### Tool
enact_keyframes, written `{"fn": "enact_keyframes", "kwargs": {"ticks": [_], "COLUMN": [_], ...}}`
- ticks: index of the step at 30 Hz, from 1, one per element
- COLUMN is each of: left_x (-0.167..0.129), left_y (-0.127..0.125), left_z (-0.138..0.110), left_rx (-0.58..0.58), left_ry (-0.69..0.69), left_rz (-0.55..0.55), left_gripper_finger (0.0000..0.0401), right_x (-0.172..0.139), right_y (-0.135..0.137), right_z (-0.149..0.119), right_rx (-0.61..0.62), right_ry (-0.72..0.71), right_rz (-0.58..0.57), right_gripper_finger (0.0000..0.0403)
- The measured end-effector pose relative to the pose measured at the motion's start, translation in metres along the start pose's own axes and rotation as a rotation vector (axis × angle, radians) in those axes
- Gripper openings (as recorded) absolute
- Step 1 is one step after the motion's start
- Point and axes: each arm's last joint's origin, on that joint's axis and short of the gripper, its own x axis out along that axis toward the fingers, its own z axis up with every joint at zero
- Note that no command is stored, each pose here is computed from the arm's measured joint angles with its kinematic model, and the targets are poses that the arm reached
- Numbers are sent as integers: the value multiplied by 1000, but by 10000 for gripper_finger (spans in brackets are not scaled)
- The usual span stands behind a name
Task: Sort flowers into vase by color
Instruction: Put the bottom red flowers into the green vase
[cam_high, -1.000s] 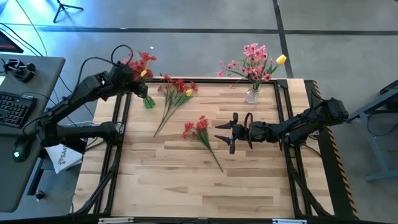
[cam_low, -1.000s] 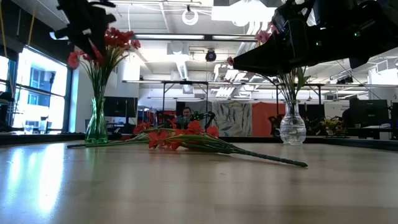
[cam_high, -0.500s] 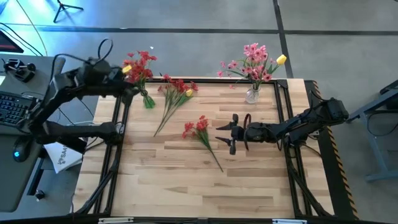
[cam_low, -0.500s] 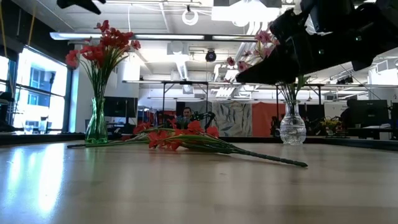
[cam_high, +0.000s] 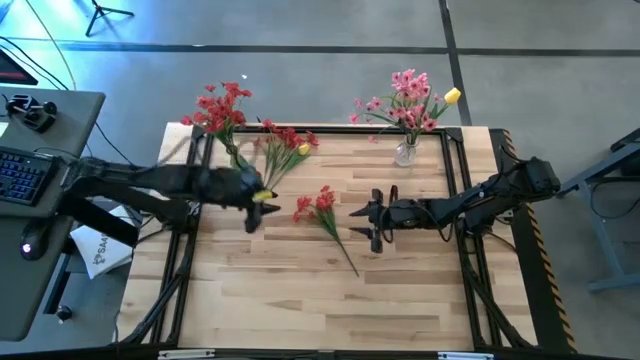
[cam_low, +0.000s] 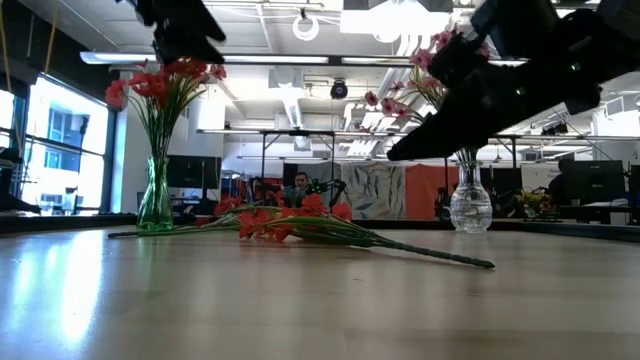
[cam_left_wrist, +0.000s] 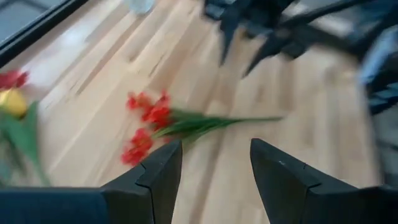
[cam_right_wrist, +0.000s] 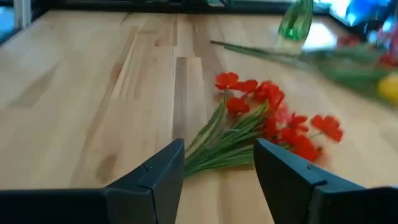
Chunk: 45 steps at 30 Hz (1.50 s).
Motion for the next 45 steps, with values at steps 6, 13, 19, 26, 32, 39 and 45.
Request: {"fn": "enact_keyframes", "kwargs": {"ticks": [6, 13, 19, 26, 32, 39, 45], "left_x": [56, 113, 130, 122, 113, 108, 109], "left_y": [-12, -22, -23, -21, -23, -28, -31], "left_z": [-23, -38, -47, -45, -43, -42, -41], "left_rx": [65, 60, 131, 141, 140, 136, 153], "left_ry": [30, 1, 30, 35, 27, 11, 5], "left_rz": [190, 187, 200, 244, 241, 221, 168], "left_gripper_finger": [177, 177, 177, 177, 177, 177, 177], "right_x": [25, 71, 97, 88, 46, -16, -46], "right_y": [15, 35, 41, 31, 16, 1, -1], "right_z": [18, 20, 18, 1, -28, -52, -35], "right_rx": [202, 255, 233, 214, 293, 352, 233], "right_ry": [168, 496, 598, 634, 532, 10, -426], "right_rz": [-61, -134, -142, -217, -304, -143, 19], "right_gripper_finger": [240, 253, 216, 74, 21, 10, 7]}}
